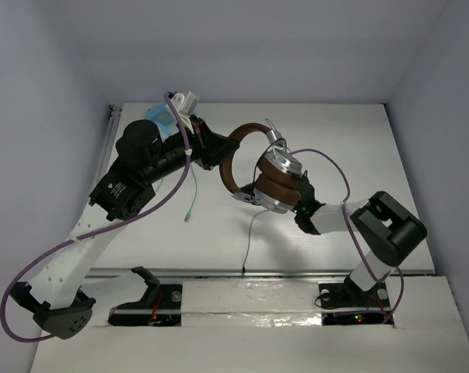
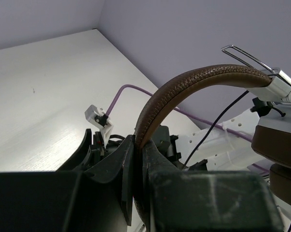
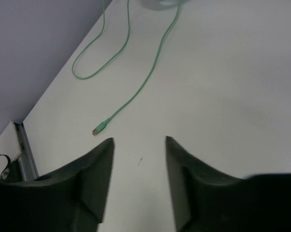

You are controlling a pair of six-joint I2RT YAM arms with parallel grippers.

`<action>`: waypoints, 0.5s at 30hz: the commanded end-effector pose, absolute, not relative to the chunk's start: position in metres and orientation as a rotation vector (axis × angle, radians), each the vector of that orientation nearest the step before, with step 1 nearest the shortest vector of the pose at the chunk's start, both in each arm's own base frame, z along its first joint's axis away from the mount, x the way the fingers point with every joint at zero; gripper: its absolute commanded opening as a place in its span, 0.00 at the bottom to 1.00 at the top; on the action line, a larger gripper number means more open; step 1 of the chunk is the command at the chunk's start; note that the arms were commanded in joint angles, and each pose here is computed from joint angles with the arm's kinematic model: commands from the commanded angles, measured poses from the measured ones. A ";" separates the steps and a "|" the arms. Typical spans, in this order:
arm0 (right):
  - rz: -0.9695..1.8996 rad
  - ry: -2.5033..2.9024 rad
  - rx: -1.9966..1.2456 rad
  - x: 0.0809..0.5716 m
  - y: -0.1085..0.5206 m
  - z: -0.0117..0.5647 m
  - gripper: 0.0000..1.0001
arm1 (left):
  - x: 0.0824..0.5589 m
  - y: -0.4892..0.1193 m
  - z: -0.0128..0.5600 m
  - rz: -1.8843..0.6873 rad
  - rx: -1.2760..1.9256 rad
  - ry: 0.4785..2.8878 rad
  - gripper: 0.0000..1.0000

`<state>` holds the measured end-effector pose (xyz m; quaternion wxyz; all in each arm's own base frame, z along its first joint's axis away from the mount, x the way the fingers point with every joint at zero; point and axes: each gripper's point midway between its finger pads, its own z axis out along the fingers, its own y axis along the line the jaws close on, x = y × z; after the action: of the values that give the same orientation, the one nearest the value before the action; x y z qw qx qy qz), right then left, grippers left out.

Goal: Wrap the headphones

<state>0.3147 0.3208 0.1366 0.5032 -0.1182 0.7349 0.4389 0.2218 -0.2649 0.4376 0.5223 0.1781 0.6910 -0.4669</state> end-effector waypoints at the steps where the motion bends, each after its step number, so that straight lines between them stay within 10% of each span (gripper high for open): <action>1: 1.154 1.650 -0.265 0.316 0.328 0.162 0.48 | 0.218 -0.259 0.481 -1.160 0.376 1.510 0.00; 5: 1.038 1.660 -0.031 0.327 0.293 0.168 0.08 | 0.224 -0.256 0.484 -1.129 0.356 1.514 0.00; 7: 0.969 1.684 0.072 0.327 0.272 0.168 0.04 | 0.228 -0.255 0.486 -1.106 0.342 1.516 0.00; 10: 0.864 1.709 0.253 0.321 0.234 0.175 0.08 | 0.236 -0.251 0.488 -1.063 0.315 1.517 0.00; 15: 0.660 1.682 0.518 0.312 0.169 0.202 0.55 | 0.247 -0.247 0.489 -1.030 0.274 1.517 0.00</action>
<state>0.3080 0.2174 0.2134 0.5873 0.1262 0.7051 0.3767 0.2442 -0.2581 0.4378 0.5448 0.1417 0.7051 -0.4312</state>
